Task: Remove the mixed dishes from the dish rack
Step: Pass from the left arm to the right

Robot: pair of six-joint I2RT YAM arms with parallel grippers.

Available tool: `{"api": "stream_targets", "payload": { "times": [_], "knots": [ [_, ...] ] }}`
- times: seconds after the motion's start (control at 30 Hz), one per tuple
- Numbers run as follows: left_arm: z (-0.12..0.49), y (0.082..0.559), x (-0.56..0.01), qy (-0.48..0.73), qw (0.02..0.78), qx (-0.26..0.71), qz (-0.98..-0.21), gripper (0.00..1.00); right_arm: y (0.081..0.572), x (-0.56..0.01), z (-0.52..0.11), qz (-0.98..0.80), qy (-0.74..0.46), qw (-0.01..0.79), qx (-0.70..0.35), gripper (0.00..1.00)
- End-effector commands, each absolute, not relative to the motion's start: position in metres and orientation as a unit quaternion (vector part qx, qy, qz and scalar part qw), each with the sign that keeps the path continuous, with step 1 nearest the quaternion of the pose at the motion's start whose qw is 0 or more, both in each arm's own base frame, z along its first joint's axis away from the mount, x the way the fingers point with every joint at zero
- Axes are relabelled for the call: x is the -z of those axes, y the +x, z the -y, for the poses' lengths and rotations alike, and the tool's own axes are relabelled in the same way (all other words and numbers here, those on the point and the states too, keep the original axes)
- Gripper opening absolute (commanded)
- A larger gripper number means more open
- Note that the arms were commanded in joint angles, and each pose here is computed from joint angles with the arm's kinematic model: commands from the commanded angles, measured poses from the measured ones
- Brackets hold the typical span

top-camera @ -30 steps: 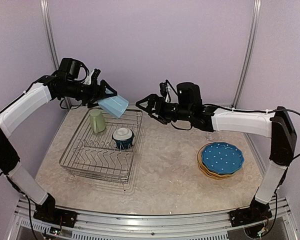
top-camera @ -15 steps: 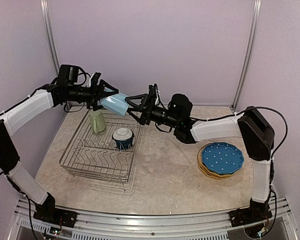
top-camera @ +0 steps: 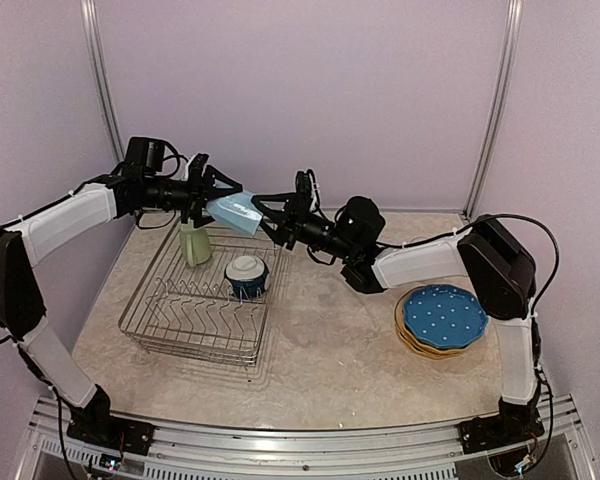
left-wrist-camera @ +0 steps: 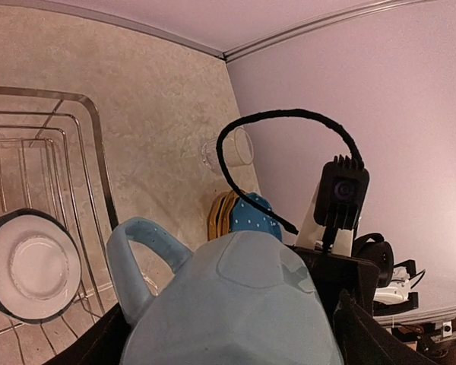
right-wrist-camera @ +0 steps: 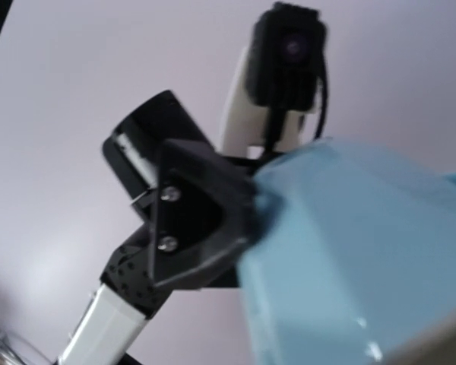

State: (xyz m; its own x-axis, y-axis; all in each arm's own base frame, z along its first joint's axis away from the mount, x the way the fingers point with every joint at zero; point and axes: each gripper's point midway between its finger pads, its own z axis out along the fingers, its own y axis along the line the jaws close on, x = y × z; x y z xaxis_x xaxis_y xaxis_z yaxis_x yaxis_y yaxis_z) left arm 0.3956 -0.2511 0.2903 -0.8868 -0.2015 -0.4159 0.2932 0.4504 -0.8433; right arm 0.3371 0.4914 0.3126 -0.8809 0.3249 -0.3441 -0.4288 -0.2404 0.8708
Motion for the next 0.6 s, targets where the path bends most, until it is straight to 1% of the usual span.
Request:
{"api": "stream_targets", "payload": {
  "times": [0.0, 0.1, 0.27, 0.47, 0.5, 0.57],
  "knots": [
    [0.259, 0.398, -0.309, 0.062, 0.251, 0.550, -0.794, 0.32, 0.326, -0.329, -0.491, -0.537, -0.071, 0.244, -0.804, 0.42],
    [0.260, 0.397, -0.308, 0.064, 0.249, 0.552, -0.793, 0.32, 0.325, -0.328, -0.488, -0.540, -0.071, 0.250, -0.801, 0.37],
    [0.262, 0.397, -0.306, 0.066, 0.250, 0.550, -0.794, 0.32, 0.325, -0.325, -0.483, -0.542, -0.065, 0.255, -0.798, 0.26],
    [0.261, 0.397, -0.305, 0.065, 0.255, 0.545, -0.796, 0.32, 0.324, -0.324, -0.480, -0.540, -0.060, 0.257, -0.799, 0.07],
    [0.261, 0.397, -0.306, 0.065, 0.257, 0.544, -0.796, 0.32, 0.325, -0.324, -0.480, -0.540, -0.060, 0.259, -0.798, 0.04],
    [0.261, 0.397, -0.305, 0.063, 0.258, 0.542, -0.797, 0.35, 0.325, -0.324, -0.478, -0.541, -0.060, 0.263, -0.796, 0.00]
  ]
}}
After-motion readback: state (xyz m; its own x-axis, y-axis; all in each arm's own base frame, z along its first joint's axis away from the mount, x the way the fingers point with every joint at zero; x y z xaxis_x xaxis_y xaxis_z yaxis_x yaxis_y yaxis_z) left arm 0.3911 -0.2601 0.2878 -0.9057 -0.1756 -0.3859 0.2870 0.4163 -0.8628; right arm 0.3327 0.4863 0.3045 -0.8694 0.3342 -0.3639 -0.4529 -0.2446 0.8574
